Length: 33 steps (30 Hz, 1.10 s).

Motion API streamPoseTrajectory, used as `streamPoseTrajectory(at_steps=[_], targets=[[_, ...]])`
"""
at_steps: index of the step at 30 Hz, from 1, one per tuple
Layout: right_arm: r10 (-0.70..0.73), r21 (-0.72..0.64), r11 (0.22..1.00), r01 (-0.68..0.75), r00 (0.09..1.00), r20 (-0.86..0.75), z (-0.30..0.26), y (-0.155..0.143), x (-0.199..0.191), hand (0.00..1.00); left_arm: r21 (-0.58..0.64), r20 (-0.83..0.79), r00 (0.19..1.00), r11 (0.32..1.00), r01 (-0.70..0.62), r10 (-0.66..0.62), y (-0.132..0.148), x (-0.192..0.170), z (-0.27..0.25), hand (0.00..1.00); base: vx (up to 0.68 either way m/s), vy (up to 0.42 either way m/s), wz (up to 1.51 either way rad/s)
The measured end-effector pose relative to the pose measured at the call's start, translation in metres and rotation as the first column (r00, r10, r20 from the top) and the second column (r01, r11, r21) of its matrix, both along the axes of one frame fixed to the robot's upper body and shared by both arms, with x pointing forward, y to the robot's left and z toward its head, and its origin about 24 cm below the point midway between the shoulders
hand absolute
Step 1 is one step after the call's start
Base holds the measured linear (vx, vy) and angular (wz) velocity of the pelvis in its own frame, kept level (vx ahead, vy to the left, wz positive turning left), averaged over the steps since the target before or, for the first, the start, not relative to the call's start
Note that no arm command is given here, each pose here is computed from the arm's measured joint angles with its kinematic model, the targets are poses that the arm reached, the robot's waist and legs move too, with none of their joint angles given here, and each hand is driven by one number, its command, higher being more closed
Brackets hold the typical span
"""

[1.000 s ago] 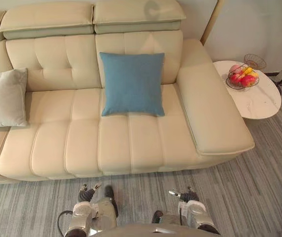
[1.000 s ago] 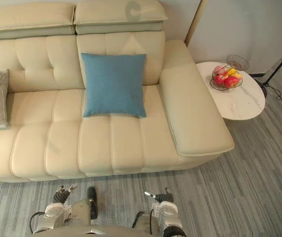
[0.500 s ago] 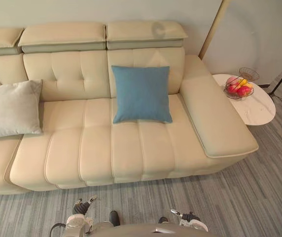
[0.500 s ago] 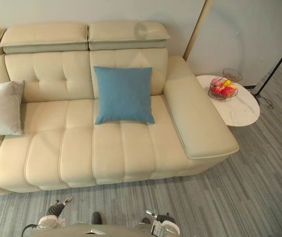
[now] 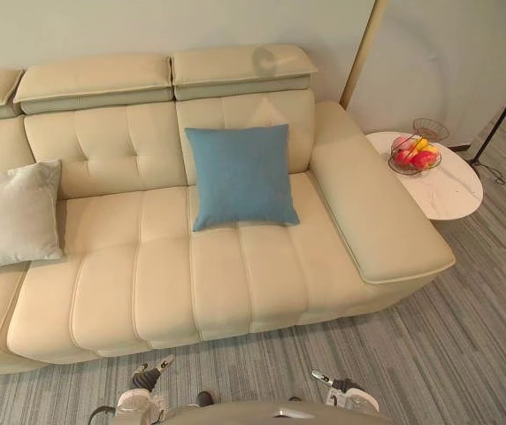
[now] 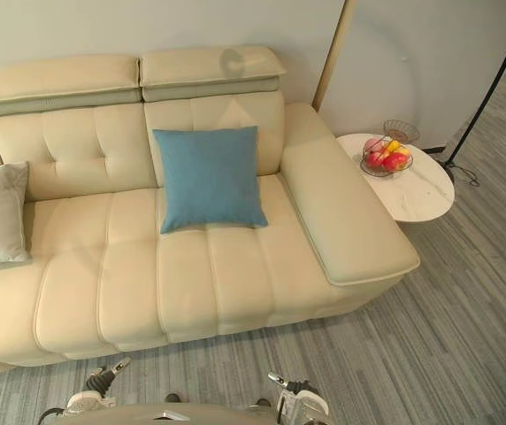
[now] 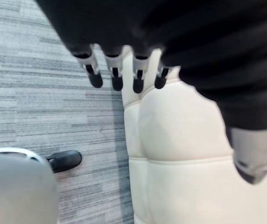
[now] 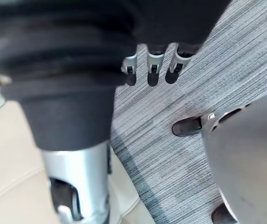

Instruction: Pick up cushions and gather them together orderly.

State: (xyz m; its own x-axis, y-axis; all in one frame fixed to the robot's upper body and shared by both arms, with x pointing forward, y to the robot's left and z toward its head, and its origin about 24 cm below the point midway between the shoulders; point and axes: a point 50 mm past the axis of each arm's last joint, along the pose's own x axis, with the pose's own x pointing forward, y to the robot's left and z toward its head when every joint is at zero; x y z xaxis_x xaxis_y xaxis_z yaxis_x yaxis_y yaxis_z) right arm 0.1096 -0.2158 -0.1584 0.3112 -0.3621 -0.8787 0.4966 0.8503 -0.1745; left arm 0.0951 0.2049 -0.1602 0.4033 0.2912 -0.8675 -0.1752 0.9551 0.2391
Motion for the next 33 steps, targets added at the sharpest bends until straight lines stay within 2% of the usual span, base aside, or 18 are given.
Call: streamPoseTrajectory(at_steps=[5, 17, 26, 33], targets=[[-0.001, 0.000, 1.000, 0.001, 1.000, 0.000, 0.000, 0.000, 0.000, 0.00, -0.002, 0.000, 1.000, 1.000, -0.002, 0.002, 0.000, 0.000, 0.000, 0.00, 0.00, 0.000, 0.01], [-0.020, 0.031, 0.999, 0.020, 1.000, 0.012, -0.001, 0.002, 0.000, 0.00, -0.111, 0.016, 0.991, 0.986, -0.127, 0.129, -0.002, -0.004, -0.002, 0.00, -0.02, -0.013, -0.05], [-0.025, 0.034, 0.999, 0.025, 1.000, -0.015, -0.004, 0.002, -0.013, 0.00, -0.110, 0.012, 0.994, 0.988, -0.109, 0.111, -0.003, -0.004, -0.002, 0.00, -0.03, -0.049, -0.29], [-0.008, 0.010, 1.000, 0.008, 1.000, -0.010, -0.002, -0.005, -0.012, 0.00, -0.123, 0.032, 0.996, 0.989, -0.083, 0.088, -0.005, 0.006, -0.001, 0.00, 0.00, -0.061, -0.85]])
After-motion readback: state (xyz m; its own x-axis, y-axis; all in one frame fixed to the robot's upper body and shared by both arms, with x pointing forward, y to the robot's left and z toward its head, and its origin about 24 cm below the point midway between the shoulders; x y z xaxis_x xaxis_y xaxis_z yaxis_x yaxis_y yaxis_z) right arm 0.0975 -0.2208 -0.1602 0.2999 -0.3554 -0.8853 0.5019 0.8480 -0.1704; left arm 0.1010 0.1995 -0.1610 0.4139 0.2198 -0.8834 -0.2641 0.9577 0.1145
